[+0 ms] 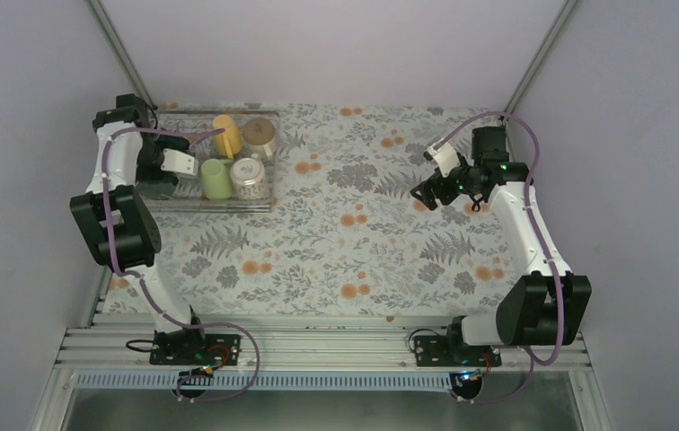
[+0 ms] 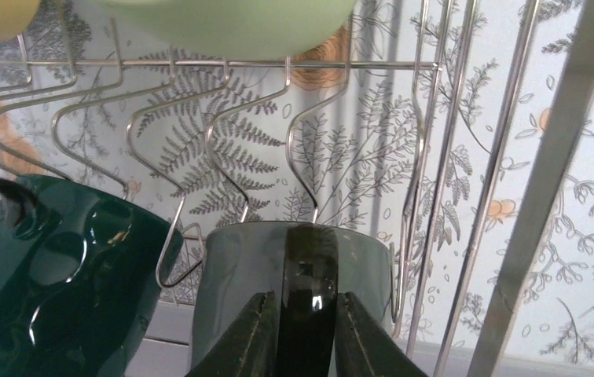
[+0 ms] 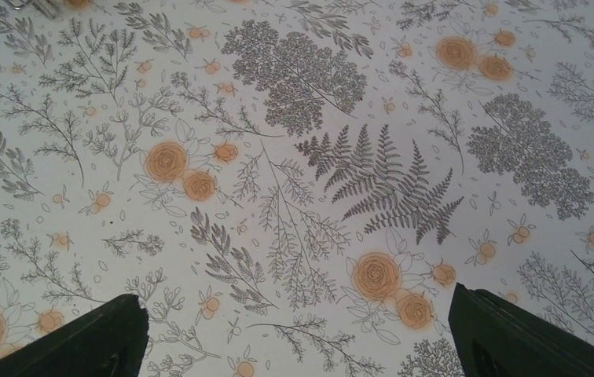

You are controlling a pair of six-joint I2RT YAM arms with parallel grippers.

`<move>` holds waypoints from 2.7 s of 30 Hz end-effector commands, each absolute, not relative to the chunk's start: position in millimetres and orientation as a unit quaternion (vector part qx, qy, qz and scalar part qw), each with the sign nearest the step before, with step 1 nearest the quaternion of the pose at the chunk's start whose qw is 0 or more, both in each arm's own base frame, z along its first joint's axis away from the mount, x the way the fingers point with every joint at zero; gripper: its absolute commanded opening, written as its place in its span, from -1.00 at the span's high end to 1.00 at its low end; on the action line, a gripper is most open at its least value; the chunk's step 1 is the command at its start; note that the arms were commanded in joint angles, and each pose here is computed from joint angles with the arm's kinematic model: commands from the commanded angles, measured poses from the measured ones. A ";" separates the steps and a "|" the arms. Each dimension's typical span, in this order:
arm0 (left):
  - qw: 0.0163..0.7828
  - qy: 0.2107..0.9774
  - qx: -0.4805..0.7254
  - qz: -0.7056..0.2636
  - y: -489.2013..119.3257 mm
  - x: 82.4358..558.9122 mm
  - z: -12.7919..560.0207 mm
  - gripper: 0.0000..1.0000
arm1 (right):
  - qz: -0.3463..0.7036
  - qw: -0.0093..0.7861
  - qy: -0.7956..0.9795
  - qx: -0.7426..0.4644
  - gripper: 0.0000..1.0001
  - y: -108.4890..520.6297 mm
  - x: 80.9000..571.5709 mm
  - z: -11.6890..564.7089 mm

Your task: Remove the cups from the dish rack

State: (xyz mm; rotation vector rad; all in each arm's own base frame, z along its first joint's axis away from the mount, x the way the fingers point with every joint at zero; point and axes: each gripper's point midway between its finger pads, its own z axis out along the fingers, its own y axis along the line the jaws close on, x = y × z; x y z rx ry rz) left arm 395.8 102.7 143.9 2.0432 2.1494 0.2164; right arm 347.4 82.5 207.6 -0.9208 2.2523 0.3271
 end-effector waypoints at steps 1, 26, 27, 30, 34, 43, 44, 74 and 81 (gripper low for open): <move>0.042 0.725 0.686 0.040 96.7 379.1 134.0 0.65 | 0.134 0.354 0.848 -0.372 -0.97 92.8 343.8 220.9; 0.291 0.650 0.678 0.180 40.0 397.1 339.9 0.95 | 0.166 0.401 0.814 -0.385 -1.00 112.8 340.6 267.0; 0.324 0.639 0.677 0.169 25.2 393.9 352.8 0.95 | 0.179 0.406 0.806 -0.391 -1.00 117.8 338.7 274.0; 0.428 0.601 0.666 0.106 -34.0 380.1 386.1 0.95 | 0.227 0.424 0.774 -0.413 -1.00 135.7 329.0 299.6; 0.512 0.559 0.652 0.023 -114.7 361.9 403.6 0.95 | 0.277 0.429 0.738 -0.442 -1.00 155.6 317.5 324.1; 0.585 0.508 0.619 -0.130 -216.1 346.6 409.2 0.95 | 0.334 0.428 0.694 -0.474 -1.00 185.0 315.5 342.9; 0.589 0.499 0.619 -0.144 -220.3 343.9 410.1 0.95 | 0.342 0.425 0.691 -0.473 -1.00 187.8 316.3 341.2; 0.590 0.374 0.650 -0.298 -309.4 304.4 385.8 0.95 | 0.362 0.361 0.661 -0.549 -0.80 285.2 323.4 287.5; 0.572 0.375 0.663 -0.303 -313.0 302.7 370.0 0.95 | 0.364 0.333 0.665 -0.561 0.09 291.9 319.7 279.2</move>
